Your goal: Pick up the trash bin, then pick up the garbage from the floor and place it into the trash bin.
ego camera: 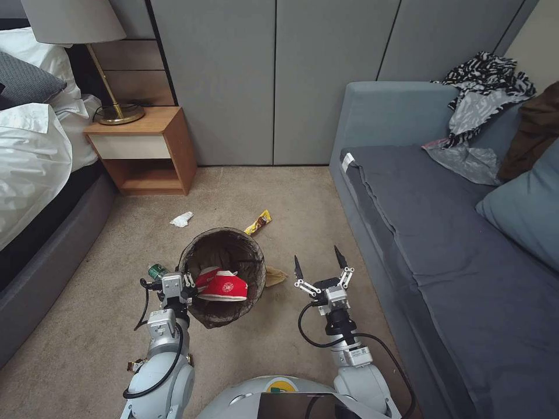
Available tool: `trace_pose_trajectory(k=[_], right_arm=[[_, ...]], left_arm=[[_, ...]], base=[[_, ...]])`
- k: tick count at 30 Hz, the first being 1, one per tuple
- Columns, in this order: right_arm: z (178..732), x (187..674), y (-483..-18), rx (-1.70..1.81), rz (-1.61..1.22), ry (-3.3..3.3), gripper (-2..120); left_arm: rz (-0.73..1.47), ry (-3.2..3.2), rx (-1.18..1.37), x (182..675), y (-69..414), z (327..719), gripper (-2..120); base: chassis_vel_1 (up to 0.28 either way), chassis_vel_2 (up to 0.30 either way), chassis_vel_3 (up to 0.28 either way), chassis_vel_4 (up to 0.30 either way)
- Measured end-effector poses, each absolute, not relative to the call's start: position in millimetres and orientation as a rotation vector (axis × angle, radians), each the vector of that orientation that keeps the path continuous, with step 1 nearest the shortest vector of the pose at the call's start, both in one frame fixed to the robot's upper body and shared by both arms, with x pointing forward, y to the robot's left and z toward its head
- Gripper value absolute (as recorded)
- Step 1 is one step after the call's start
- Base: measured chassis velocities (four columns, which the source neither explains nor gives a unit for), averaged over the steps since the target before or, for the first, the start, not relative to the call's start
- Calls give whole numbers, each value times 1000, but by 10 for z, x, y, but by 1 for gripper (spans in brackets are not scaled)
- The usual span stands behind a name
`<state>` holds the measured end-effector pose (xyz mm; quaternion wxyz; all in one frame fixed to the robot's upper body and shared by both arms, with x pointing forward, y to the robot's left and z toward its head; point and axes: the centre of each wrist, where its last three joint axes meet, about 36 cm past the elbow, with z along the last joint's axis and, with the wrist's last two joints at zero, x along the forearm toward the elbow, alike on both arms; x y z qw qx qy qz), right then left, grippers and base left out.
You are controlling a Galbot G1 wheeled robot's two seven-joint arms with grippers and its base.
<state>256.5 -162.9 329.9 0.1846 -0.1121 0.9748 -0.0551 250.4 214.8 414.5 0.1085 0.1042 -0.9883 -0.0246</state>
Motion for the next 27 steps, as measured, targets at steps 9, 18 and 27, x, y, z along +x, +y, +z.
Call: trace_pose_trajectory(k=[9, 18, 27], right_arm=[[3343, 2762, -1753, -373, -239, 2733, 100], [3372, 3161, -2020, -577, -247, 2863, 100], [3255, 3747, -2369, -981, -431, 2922, 100]], left_arm=[[-72, -2924, 306, 2506, 2151, 4218, 3], [-76, -2949, 330, 2519, 2181, 4339, 3], [-77, -2954, 365, 2543, 2198, 4382, 3]], base=[[0, 0, 0, 0], [0, 0, 0, 0], [0, 0, 0, 0]])
